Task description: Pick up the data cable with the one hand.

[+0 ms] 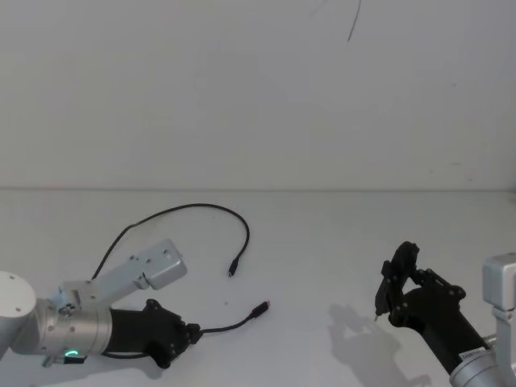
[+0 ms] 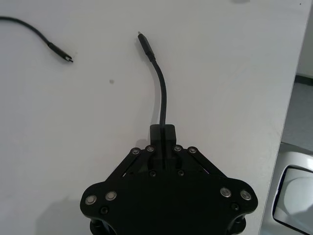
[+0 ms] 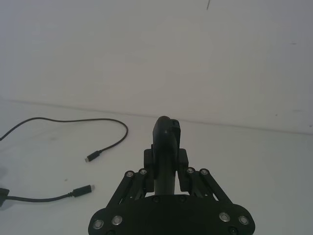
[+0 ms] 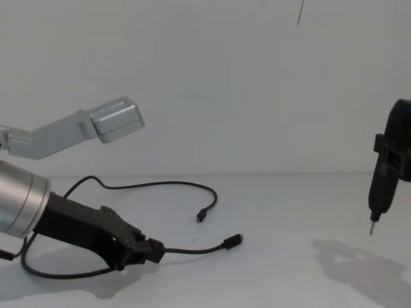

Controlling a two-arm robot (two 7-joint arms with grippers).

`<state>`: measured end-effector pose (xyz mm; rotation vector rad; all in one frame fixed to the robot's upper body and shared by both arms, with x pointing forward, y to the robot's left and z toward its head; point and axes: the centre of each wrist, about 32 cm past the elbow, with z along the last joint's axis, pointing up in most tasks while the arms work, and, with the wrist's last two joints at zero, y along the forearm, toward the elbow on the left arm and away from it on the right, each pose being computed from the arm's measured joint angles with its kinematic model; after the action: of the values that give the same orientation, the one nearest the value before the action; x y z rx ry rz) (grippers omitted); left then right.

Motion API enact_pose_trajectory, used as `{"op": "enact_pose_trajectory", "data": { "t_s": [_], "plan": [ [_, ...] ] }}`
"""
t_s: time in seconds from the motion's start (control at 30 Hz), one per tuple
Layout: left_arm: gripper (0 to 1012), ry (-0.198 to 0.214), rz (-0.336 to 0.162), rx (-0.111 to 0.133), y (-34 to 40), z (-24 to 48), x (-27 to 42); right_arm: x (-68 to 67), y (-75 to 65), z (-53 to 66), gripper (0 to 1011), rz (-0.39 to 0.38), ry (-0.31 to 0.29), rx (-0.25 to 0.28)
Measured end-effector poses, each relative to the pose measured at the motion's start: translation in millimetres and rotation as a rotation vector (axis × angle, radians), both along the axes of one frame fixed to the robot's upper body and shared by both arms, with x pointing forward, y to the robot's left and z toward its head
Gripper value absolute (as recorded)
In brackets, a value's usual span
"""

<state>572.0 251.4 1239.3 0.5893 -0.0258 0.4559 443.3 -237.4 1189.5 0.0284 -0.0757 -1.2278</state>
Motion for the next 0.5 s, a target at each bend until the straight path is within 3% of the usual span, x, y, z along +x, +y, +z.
{"op": "enact_pose_trajectory", "data": {
  "t_s": [0.27,0.5],
  "plan": [
    [39,-0.059,-0.036,-0.001,-4.8,2.0,-2.2,-0.1,-3.5,9.0,263,0.035,-0.015,0.028],
    [39,-0.146,-0.09,-0.01,-12.1,5.7,-5.6,-0.4,-6.1,19.7,263,0.083,-0.026,0.089]
  ]
}}
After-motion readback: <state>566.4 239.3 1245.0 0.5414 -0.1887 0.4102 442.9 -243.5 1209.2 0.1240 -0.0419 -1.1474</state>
